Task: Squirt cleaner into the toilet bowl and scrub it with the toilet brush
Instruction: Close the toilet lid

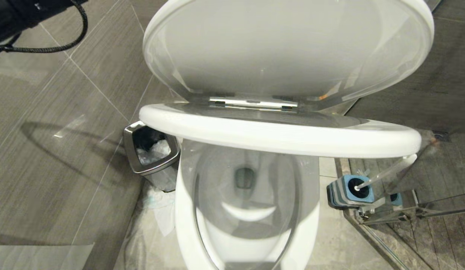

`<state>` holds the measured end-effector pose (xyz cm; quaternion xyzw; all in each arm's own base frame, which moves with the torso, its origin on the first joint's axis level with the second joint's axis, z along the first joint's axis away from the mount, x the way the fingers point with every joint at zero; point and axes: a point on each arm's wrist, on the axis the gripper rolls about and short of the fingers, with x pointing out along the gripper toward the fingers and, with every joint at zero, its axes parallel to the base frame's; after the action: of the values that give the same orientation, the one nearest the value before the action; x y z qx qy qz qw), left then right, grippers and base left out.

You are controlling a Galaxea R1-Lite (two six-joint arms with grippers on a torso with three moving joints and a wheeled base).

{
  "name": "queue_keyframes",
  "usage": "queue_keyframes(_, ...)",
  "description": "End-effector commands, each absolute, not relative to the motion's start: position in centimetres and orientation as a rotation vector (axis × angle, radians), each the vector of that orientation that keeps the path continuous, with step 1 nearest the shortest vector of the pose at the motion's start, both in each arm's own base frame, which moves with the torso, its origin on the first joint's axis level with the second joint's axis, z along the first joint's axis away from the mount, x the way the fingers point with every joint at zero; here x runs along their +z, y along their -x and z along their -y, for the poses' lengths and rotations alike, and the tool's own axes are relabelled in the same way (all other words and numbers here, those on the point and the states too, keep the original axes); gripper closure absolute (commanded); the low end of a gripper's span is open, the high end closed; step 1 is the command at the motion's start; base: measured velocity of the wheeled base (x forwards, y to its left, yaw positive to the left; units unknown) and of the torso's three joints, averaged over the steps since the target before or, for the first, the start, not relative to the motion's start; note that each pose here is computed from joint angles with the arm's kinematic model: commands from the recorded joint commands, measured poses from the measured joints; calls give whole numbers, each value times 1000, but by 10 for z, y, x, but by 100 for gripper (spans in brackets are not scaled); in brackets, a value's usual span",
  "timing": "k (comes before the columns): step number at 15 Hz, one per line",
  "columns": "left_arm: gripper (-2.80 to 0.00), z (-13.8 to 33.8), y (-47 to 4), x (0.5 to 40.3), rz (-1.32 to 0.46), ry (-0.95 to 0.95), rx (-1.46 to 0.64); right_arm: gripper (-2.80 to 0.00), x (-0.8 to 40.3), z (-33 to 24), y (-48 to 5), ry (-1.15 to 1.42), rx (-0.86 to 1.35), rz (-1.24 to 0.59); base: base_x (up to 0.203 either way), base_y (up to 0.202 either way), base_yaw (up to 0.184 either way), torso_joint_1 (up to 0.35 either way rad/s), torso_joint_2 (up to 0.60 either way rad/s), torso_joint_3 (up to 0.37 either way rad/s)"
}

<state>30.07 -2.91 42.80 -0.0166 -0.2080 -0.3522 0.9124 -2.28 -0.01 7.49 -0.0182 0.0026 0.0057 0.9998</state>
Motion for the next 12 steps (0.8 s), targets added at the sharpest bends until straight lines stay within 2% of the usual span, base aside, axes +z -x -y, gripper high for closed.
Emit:
queue_keyframes(1,0,27,-262,451,345,49,-699,0,75,0,23,37,12,-6,0,0,0,0,0,0)
queue_keyframes(3,0,28,-236,456,217,52,-626,0,74,0,23,37,12,-7,0,0,0,0,0,0)
queue_keyframes(5,0,31,-218,455,164,-52,-439,0,75,0,23,37,12,-6,0,0,0,0,0,0)
queue_keyframes(12,0,87,-184,455,134,-32,-502,0,75,0,23,37,12,-7,0,0,0,0,0,0)
